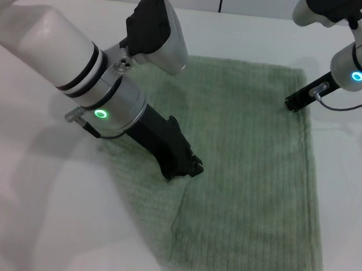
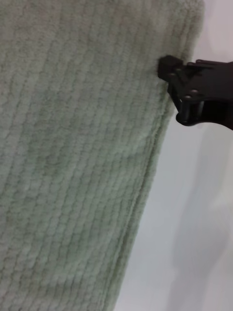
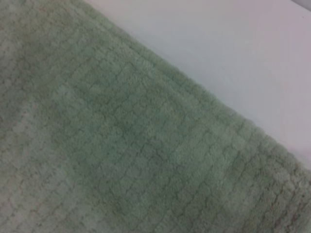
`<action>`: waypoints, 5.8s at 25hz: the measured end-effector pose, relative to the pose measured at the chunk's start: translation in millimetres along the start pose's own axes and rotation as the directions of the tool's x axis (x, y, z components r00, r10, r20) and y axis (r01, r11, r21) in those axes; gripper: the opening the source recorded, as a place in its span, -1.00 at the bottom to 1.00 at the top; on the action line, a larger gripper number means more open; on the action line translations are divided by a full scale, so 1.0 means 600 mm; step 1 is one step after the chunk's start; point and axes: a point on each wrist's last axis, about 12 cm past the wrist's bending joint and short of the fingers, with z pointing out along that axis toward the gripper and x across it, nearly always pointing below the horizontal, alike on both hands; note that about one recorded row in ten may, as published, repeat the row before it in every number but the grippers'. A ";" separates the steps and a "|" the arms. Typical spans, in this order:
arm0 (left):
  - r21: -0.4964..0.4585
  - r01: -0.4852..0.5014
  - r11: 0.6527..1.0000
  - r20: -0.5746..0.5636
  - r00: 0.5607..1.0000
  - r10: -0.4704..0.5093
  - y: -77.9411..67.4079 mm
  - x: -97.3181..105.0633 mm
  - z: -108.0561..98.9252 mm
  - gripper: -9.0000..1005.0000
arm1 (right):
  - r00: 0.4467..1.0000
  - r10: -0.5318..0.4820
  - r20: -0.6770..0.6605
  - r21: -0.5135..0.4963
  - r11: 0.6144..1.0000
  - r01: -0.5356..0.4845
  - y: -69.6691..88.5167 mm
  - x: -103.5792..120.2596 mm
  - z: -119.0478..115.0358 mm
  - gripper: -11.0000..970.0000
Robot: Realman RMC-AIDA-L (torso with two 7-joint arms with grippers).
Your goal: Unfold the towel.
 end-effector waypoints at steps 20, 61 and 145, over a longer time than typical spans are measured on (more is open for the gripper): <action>0.070 -0.020 0.997 0.040 0.999 0.017 -0.019 0.007 -0.083 -0.87 | 1.000 0.000 0.002 0.009 1.000 0.000 -0.002 0.002 0.002 -0.98; 0.066 0.029 0.997 -0.094 0.995 -0.023 -0.024 0.022 -0.123 -0.83 | 1.000 0.000 0.004 0.013 1.000 0.000 -0.002 0.003 0.004 -0.98; -0.358 0.859 0.367 0.928 0.282 0.244 0.099 0.226 -0.105 -0.66 | 0.217 -0.269 0.939 0.345 0.720 -0.602 -0.006 0.138 -0.045 -0.98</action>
